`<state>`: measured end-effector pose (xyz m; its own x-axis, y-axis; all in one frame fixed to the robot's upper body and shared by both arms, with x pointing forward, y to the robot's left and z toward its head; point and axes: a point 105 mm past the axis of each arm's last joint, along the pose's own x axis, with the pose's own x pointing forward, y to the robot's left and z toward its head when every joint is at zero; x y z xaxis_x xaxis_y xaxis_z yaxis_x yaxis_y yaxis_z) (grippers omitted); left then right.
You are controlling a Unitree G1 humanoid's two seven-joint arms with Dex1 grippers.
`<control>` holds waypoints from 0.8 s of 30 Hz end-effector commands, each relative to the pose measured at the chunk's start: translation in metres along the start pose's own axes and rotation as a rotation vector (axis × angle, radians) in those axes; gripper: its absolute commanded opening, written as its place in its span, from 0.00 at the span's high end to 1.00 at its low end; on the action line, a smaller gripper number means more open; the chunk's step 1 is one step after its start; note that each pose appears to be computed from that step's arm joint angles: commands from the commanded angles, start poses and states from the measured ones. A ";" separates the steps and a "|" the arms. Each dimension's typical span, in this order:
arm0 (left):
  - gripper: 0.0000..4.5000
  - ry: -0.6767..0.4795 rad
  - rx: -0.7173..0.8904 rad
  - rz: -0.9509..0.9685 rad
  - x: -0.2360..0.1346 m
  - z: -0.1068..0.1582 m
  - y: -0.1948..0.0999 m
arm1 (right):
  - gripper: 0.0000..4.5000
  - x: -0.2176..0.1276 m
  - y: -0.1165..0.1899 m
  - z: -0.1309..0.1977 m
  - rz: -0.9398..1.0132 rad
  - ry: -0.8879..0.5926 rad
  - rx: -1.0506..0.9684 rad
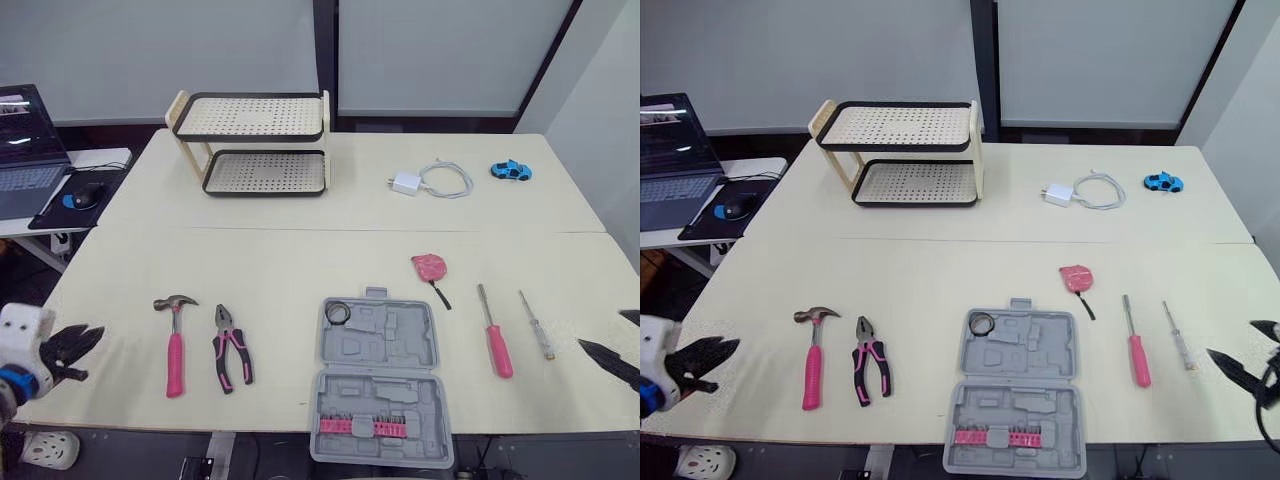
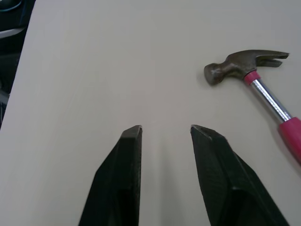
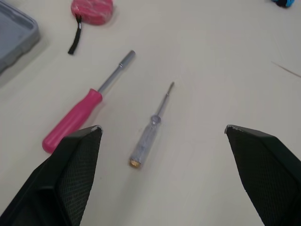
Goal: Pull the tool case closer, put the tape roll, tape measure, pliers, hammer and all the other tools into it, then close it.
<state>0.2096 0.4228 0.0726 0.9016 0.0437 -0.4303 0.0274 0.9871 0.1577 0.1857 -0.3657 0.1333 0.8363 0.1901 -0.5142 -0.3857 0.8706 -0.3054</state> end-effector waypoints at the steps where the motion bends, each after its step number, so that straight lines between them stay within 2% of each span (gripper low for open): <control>1: 0.39 -0.016 -0.026 0.042 -0.014 0.000 0.011 | 0.00 -0.015 -0.023 -0.007 -0.031 0.028 -0.032; 6: 0.03 0.014 -0.053 0.050 -0.016 -0.010 0.013 | 0.00 -0.018 -0.032 -0.010 -0.022 0.041 -0.034; 7: 0.01 0.015 -0.052 0.052 -0.014 -0.012 0.012 | 0.00 -0.017 -0.031 -0.008 -0.019 0.036 -0.035; 13: 0.01 0.016 -0.038 0.024 -0.013 -0.011 0.012 | 0.00 -0.015 -0.022 0.000 0.005 0.012 -0.040; 24: 0.01 0.192 0.155 -0.290 -0.038 0.002 0.007 | 0.00 -0.016 0.011 0.023 0.282 0.057 -0.207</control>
<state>0.1795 0.4303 0.0895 0.7805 -0.1533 -0.6060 0.2924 0.9464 0.1371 0.1756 -0.3537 0.1444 0.6718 0.3563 -0.6494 -0.6478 0.7077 -0.2819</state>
